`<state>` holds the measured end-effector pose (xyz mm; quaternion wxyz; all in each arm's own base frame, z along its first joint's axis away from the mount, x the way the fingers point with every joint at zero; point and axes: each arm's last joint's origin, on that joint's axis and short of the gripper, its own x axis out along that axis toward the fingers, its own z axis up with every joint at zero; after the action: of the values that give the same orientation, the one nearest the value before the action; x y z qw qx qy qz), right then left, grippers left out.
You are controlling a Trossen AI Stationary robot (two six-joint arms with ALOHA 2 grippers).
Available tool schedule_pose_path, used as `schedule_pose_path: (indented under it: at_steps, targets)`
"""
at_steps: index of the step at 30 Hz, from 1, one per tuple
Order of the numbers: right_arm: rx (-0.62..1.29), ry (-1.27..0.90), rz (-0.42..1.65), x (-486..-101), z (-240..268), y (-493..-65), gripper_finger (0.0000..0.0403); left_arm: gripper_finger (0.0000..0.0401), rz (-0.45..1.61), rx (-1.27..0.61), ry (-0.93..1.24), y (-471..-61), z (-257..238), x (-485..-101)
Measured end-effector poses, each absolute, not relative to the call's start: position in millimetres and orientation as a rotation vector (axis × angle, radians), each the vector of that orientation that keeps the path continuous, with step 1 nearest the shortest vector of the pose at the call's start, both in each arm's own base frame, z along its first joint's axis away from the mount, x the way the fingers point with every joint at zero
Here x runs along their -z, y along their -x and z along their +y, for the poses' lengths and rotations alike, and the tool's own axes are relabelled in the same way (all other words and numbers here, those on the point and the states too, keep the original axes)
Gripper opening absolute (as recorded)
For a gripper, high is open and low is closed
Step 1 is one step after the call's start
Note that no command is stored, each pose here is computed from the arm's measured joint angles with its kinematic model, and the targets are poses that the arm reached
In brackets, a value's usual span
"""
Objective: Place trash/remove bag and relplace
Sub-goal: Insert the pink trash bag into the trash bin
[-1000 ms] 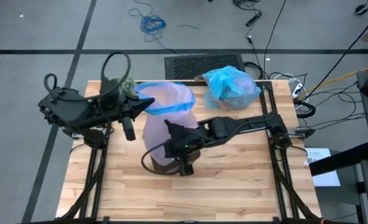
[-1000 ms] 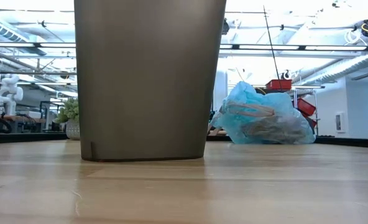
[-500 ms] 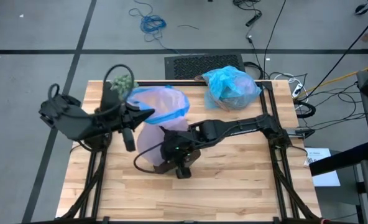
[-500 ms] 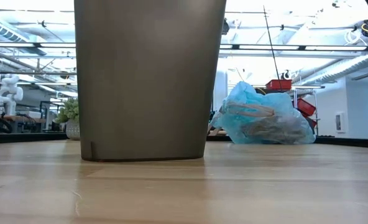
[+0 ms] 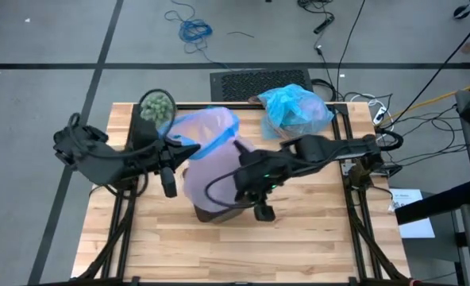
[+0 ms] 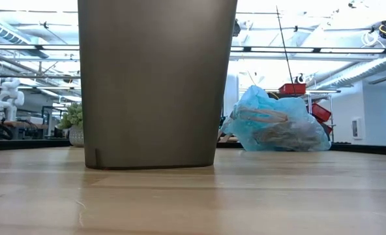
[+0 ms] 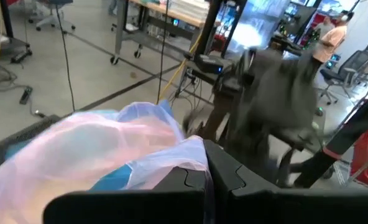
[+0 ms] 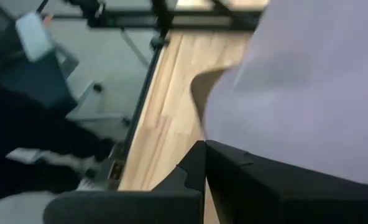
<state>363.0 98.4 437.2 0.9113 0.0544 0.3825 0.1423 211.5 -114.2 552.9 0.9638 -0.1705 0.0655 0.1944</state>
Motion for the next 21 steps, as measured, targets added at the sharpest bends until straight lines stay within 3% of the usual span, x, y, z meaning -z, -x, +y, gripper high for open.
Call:
schedule_pose_path:
  at_steps: [4, 10, 14, 21]
  targets:
    - [-0.219, -0.081, 0.715, -452.8, 99.0, -349.9, 0.0, 0.0, 0.161, -0.388, 0.332, -223.3, -124.5, -544.5]
    - [-0.017, 0.035, 0.776, -436.6, 112.0, -351.8, 0.0, 0.0, 0.149, -0.413, 0.322, -225.6, -129.6, -542.6]
    - [0.115, 0.059, 0.73, -452.0, 119.6, -325.9, 0.0, 0.0, 0.13, -0.434, 0.326, -222.2, -132.5, -543.3]
    - [0.461, 0.007, 0.813, -441.9, 114.3, -301.8, 0.0, 0.0, 0.124, -0.438, 0.334, -220.2, -134.3, -543.5]
